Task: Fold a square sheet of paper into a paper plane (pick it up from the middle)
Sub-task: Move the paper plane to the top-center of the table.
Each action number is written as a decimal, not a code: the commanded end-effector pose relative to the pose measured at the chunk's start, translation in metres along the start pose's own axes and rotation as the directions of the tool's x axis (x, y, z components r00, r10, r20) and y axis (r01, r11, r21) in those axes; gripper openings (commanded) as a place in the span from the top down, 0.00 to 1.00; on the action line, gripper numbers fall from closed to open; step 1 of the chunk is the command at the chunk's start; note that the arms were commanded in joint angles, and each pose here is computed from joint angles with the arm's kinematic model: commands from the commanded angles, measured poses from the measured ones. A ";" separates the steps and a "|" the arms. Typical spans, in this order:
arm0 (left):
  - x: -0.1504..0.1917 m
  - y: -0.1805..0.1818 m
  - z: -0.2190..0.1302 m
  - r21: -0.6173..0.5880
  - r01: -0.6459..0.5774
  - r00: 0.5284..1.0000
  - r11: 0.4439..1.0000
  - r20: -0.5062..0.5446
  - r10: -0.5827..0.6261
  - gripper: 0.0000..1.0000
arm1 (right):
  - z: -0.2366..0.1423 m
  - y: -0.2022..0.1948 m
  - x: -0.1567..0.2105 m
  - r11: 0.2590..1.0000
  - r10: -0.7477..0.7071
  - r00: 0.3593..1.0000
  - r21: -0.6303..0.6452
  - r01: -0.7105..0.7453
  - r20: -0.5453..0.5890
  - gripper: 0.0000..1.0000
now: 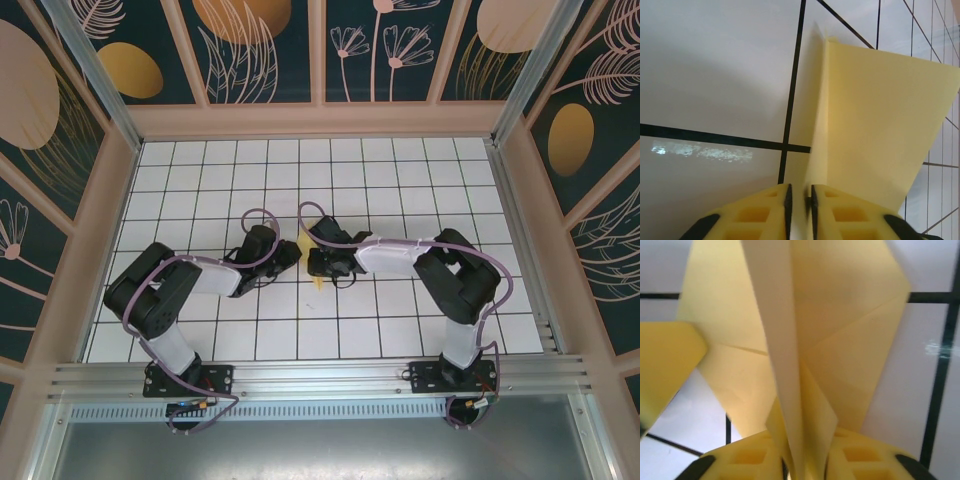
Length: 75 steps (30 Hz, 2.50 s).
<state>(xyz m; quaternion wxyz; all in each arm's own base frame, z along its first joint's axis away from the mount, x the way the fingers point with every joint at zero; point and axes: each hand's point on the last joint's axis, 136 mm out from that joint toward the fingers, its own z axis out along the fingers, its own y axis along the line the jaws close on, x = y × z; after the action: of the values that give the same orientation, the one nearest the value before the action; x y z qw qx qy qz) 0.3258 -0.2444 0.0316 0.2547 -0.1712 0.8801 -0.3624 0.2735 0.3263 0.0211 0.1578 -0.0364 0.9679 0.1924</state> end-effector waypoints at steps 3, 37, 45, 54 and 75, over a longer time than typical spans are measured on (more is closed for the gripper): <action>-0.018 -0.004 -0.016 -0.042 -0.042 0.996 0.998 0.073 0.045 0.64 | -0.007 -0.013 -0.012 0.993 0.015 0.998 0.115 -0.022 0.064 0.86; -0.070 0.034 -0.074 -0.384 -0.124 0.927 0.915 0.284 0.245 0.02 | 0.007 -0.027 -0.058 0.962 -0.004 0.984 0.270 -0.044 0.175 0.89; -0.073 0.036 -0.079 -0.406 -0.123 0.920 0.906 0.295 0.258 0.01 | 0.005 -0.035 -0.111 0.962 -0.054 0.969 0.272 -0.015 0.242 0.92; -0.074 0.036 -0.083 -0.409 -0.122 0.919 0.904 0.298 0.258 0.01 | 0.027 -0.044 -0.157 0.967 -0.080 0.970 0.254 0.020 0.232 0.91; -0.115 -0.001 -0.120 -0.468 -0.174 0.841 0.867 0.387 0.378 0.01 | -0.072 -0.013 -0.207 0.988 -0.028 0.921 0.149 -0.033 0.389 0.46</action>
<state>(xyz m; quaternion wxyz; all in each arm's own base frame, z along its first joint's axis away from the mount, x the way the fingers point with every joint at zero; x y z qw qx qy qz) 0.3424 -0.1371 0.1131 0.4313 -0.1781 0.8779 -0.1077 0.4456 0.2914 0.0582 0.2828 0.0032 0.9552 0.0870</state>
